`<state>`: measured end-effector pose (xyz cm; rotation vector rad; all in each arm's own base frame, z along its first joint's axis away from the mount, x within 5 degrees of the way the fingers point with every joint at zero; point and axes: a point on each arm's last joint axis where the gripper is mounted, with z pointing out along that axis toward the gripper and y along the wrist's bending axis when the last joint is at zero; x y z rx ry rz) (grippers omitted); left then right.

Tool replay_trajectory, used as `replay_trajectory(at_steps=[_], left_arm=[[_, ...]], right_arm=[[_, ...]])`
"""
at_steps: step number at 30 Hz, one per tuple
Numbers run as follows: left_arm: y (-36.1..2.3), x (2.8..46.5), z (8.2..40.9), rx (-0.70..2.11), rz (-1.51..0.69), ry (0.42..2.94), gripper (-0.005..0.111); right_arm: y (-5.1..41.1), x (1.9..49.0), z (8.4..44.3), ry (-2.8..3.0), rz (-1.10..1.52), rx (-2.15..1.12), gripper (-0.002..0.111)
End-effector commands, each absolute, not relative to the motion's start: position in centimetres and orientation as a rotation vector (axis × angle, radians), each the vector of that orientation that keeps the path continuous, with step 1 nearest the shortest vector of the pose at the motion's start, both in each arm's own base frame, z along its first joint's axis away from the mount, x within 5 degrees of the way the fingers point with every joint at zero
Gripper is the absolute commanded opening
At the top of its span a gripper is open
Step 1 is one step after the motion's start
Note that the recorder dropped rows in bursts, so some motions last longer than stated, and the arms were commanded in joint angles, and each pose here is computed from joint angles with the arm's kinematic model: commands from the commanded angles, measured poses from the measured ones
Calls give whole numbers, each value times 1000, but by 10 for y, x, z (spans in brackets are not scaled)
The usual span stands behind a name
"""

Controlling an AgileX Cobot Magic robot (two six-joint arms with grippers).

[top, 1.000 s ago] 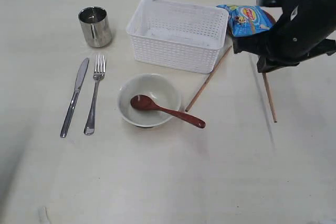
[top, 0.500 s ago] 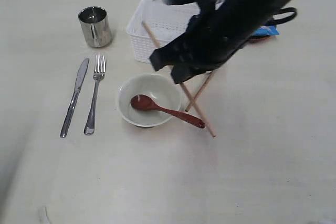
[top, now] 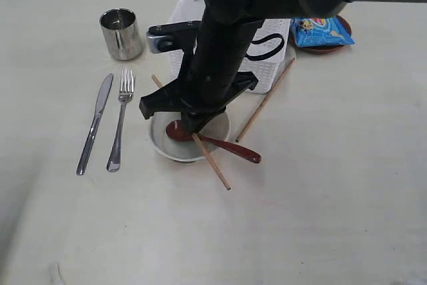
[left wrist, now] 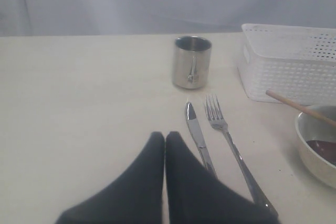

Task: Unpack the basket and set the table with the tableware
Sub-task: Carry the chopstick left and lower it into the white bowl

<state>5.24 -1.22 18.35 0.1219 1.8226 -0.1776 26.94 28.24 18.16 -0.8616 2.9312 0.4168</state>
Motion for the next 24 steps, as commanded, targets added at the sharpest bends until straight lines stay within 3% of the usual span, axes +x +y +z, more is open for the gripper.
replay_trajectory(at_steps=[1,14,20,24], left_arm=[[-13,52,183,130,-181,1820,0],[-13,52,183,130,-181,1820,0],[-13,52,183,130,-181,1820,0],[-13,52,183,130,-181,1820,0]], right_arm=[[284,274,173,2927,376,-843,-1],[282,272,170,2959,357,-878,0],[281,272,173,2951,356,-880,30],[281,271,182,2927,367,-879,34]])
